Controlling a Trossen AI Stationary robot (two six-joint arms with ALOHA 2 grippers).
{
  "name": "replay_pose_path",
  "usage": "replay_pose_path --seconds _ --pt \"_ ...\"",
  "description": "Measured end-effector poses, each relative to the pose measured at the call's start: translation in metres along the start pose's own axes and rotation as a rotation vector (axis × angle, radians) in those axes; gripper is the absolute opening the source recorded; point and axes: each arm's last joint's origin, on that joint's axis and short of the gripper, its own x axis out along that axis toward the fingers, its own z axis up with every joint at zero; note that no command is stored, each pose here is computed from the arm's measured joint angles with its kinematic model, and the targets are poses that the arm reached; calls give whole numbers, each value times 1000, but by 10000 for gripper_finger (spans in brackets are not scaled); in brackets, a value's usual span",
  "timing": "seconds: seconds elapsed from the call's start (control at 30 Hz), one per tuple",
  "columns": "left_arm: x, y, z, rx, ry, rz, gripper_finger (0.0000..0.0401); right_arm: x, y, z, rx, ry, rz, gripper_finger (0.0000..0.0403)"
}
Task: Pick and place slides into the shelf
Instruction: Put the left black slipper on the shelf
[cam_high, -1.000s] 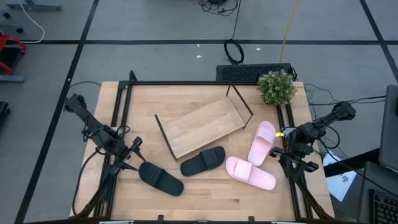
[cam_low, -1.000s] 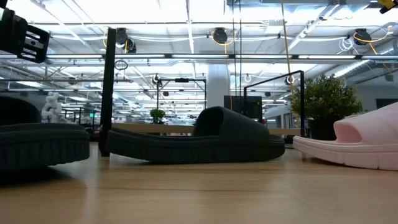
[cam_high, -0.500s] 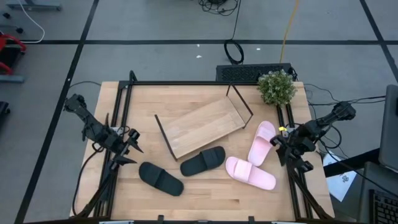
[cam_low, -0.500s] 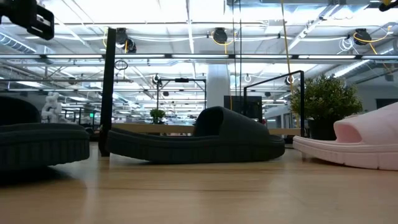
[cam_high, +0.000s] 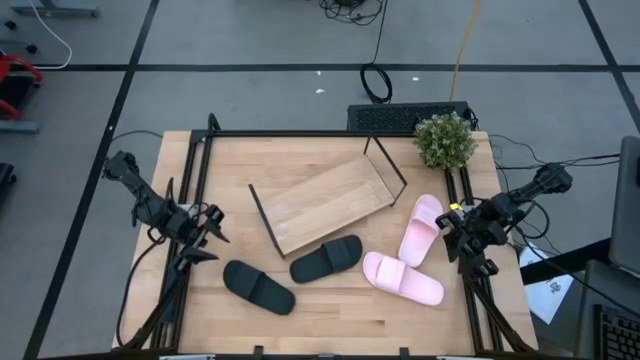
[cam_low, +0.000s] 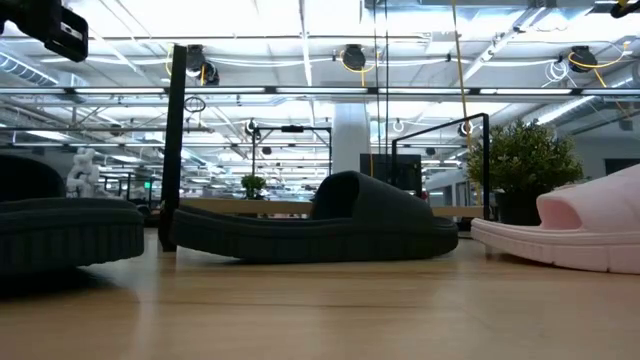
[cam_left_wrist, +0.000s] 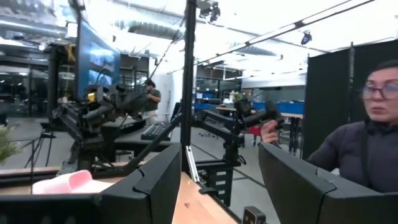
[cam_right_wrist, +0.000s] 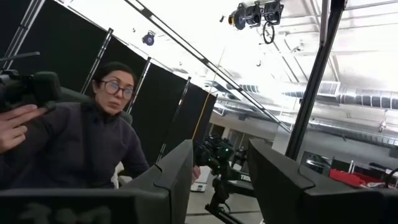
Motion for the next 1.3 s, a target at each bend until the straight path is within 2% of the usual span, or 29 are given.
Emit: replay_pose_path --seconds 0.2,0.4,0.53,0.7,0.87,1.07,1.17,1.3 --pt "0 2 0 -82 0 86 216 2 -1 0 -50 -11 0 144" --pt "0 2 7 -107 -71 77 216 5 -3 7 -89 -99 -12 144" --pt "0 3 11 -123 -116 75 216 10 -2 2 -116 -67 44 144" --pt "4 1 9 -159 -105 70 216 30 -13 15 -218 -82 36 144" --pt "16 -4 15 -202 -74 61 216 56 -20 18 -150 -44 68 144" --pt "59 -23 57 -173 3 17 216 83 -22 14 -107 -8 116 144" --pt "93 -41 79 -143 121 21 216 92 -21 15 -95 -11 137 144" --pt "144 -73 102 -95 307 99 216 98 -16 17 -78 -24 167 144"
